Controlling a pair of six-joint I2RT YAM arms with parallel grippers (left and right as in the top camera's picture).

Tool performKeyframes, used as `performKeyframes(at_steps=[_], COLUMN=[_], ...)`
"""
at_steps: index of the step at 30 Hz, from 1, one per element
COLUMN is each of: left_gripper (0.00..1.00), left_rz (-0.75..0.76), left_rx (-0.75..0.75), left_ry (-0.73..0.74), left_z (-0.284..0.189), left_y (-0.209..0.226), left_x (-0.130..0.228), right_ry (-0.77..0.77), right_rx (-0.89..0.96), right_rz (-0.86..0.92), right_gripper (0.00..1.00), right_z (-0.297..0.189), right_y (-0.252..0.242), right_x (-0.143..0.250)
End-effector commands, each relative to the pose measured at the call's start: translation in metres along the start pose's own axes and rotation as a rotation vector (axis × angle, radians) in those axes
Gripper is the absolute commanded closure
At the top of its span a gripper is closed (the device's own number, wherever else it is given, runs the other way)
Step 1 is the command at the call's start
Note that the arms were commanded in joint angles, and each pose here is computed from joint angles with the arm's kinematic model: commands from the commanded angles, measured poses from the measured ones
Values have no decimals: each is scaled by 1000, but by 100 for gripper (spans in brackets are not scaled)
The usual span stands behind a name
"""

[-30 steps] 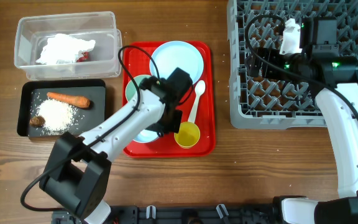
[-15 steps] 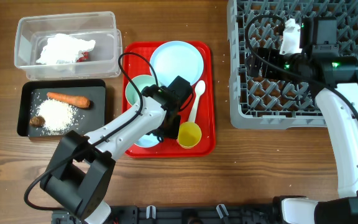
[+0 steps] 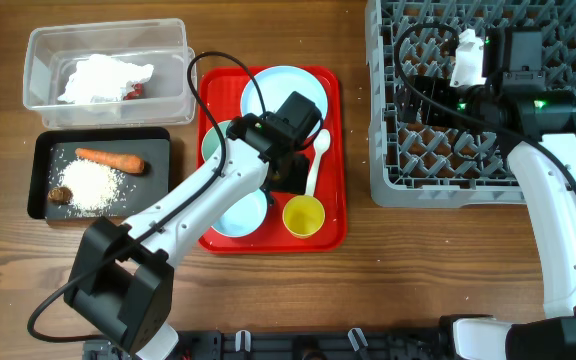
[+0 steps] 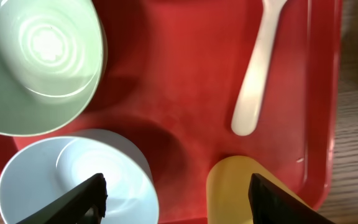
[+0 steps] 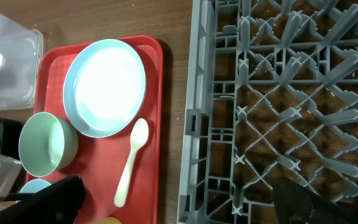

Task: Sort waste into correct bins and load items into the dishwasher rack
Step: 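Grasp the yellow cup with the left gripper and lift it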

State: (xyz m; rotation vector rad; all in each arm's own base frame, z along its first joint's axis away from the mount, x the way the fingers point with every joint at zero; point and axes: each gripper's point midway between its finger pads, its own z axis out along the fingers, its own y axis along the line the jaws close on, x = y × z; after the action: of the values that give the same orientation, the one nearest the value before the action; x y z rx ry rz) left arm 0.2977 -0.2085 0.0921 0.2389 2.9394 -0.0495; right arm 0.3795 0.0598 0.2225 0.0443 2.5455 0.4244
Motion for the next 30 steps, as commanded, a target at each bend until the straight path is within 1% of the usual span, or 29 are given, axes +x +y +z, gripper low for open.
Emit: performKeyframes(at_steps=[1, 2, 4, 6, 9, 12, 16, 18, 22, 24, 25, 30], left_gripper=[30, 30, 29, 30, 33, 46, 52, 60, 61, 69, 71, 73], left_rz=[43, 64, 80, 129, 208, 226, 225, 225, 221, 223, 224, 239], left_rx=[76, 106, 104, 99, 192, 203, 199, 196, 203, 203, 203, 208], left_ry=[-9, 10, 39, 88, 134, 124, 138, 146, 171, 172, 170, 165], left_z=[-22, -26, -27, -27, -30, -23, -2, 4, 9, 12, 13, 19], left_y=[-12, -15, -14, -10, -25, -30, -30, -28, -28, -28, -28, -33], left_x=[-4, 1, 9, 21, 32, 31, 35, 38, 46, 48, 48, 51], right_ry=[-16, -18, -18, -18, -18, -18, -18, -18, -19, -19, -18, -19], right_rx=[11, 11, 11, 11, 11, 11, 11, 11, 11, 11, 11, 11], right_rz=[2, 2, 2, 2, 3, 6, 7, 7, 7, 7, 8, 7], right_gripper=[0, 0, 0, 0, 0, 0, 0, 0, 0, 0, 0, 0], right_z=[-1, -1, -1, -1, -1, -1, -1, -1, -1, -1, -1, -1], right_y=[-1, -1, -1, -1, -1, -1, -1, -1, -1, -1, -1, -1], right_x=[-7, -7, -7, -8, -8, -8, -7, -7, -8, -8, -8, -8])
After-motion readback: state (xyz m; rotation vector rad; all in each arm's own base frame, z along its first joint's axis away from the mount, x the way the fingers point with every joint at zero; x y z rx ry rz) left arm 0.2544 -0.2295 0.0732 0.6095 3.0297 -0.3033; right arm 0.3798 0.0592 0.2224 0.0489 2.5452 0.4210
